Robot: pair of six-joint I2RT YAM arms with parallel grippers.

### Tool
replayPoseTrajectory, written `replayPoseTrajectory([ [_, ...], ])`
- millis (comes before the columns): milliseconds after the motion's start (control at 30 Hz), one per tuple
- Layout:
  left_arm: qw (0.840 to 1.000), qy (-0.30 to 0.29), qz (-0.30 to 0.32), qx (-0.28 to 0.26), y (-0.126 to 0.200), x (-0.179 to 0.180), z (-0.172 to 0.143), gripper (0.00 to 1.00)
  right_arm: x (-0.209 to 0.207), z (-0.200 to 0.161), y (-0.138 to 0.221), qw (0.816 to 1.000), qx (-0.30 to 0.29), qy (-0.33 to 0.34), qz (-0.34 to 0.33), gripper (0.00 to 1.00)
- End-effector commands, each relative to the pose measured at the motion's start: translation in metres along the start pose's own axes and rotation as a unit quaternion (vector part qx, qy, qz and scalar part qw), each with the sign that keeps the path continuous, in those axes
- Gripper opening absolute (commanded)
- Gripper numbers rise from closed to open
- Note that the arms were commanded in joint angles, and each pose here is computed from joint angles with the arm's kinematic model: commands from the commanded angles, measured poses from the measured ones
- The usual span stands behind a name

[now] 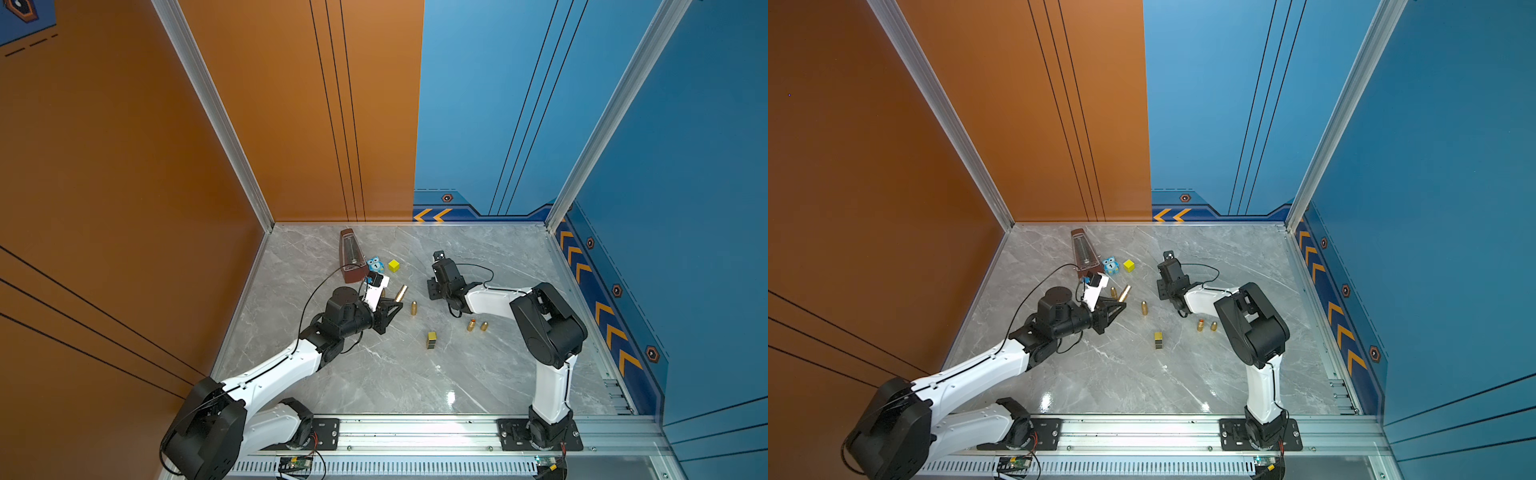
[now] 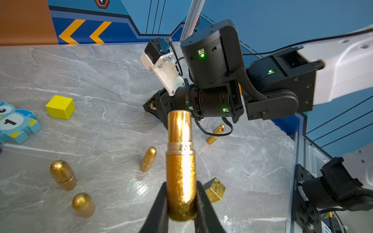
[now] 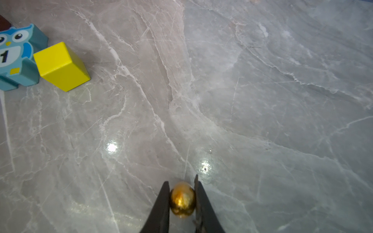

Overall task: Open the lipstick cap
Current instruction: Place the cover at the center of the board.

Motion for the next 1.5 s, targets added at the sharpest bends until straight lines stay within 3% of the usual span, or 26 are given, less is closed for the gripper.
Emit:
replayPoseTrajectory([
  [0, 1.0, -0.014, 0.008, -0.022, -0.001, 0.002, 0.014, 0.0, -0.001, -0.008, -0.005, 1.0, 0.002, 0.009, -0.002, 0.2],
  [467, 0.999, -0.015, 0.014, -0.025, 0.003, 0.002, 0.013, 0.0, -0.001, -0.021, -0.005, 1.0, 0.014, 0.014, -0.007, 0.21],
  [900, 0.999, -0.017, 0.013, -0.033, 0.008, 0.0, 0.016, 0.0, 0.003, -0.023, -0.006, 0.999, 0.02, 0.025, -0.009, 0.3],
  [1200, 0.999, -0.017, 0.014, -0.039, 0.011, -0.001, 0.017, 0.0, 0.008, -0.008, 0.006, 1.0, 0.011, 0.02, 0.003, 0.42],
  [1467, 0.999, -0.023, 0.007, -0.044, 0.014, -0.001, 0.02, 0.0, 0.009, 0.024, 0.054, 0.999, -0.018, -0.023, 0.03, 0.58],
])
Point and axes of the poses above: each gripper's point midway between its finger pads, its own y axis back along the fingers, its own x axis along the line the jaws close on, z = x × y, the point moved 8 cm from there along y, back along the fingers, and after that the axes turned 10 degrees about -y, right-handed, at the moved point
